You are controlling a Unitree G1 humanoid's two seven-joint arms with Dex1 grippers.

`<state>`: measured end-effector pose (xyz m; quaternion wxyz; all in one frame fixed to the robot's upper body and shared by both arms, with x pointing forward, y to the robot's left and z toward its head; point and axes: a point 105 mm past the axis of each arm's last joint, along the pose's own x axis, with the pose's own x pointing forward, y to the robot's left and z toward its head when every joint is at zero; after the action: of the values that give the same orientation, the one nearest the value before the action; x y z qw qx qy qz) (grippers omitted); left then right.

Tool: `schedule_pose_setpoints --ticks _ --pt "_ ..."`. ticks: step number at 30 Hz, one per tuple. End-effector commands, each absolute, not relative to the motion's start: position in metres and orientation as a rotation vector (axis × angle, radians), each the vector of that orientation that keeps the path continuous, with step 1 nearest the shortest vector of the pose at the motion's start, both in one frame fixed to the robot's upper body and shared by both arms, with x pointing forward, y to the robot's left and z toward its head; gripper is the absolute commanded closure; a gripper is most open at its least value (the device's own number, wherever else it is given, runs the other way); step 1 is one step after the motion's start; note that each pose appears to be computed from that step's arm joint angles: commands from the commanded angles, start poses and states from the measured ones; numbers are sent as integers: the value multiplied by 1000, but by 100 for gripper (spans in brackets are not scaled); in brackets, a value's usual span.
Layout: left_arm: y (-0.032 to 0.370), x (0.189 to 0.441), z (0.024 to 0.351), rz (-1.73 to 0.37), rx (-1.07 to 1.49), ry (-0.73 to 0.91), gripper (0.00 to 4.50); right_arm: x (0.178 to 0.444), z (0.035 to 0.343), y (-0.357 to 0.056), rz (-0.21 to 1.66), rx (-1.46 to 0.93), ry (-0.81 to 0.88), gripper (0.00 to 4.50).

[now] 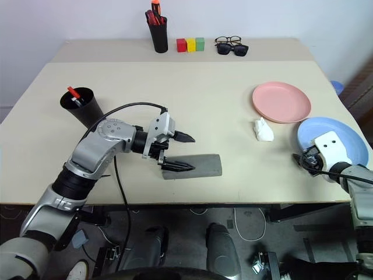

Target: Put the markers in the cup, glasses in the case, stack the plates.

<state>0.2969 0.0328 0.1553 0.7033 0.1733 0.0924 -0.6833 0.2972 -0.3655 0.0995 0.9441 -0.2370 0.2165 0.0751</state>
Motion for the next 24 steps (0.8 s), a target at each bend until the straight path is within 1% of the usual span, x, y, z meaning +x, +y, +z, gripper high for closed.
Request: schedule_pose_setpoints --ticks 1,2,3,7,9,12,14,18,21,24 --pt "34 294 168 -1525 402 169 0 297 97 -370 128 -472 456 351" --pt "34 294 168 -1523 400 172 0 297 97 -369 130 -470 453 406" --pt "35 294 167 -1521 398 174 0 298 98 -368 130 -471 448 446" --pt "36 293 167 -1510 395 176 0 301 112 -372 73 -541 398 446" --pt "36 293 167 -1505 392 174 0 300 116 -375 27 -578 400 446" --pt "35 294 167 -1499 393 166 0 305 128 -374 -32 -717 355 446" --pt "34 295 167 -1495 386 159 0 313 146 -366 -49 -692 243 446" --pt "33 298 167 -1479 383 147 0 321 170 -363 -79 -664 157 446" --pt "34 299 167 -1466 369 142 0 334 186 -357 -54 -685 107 446" --pt "36 299 166 -1451 362 145 0 351 198 -342 17 -713 45 446"
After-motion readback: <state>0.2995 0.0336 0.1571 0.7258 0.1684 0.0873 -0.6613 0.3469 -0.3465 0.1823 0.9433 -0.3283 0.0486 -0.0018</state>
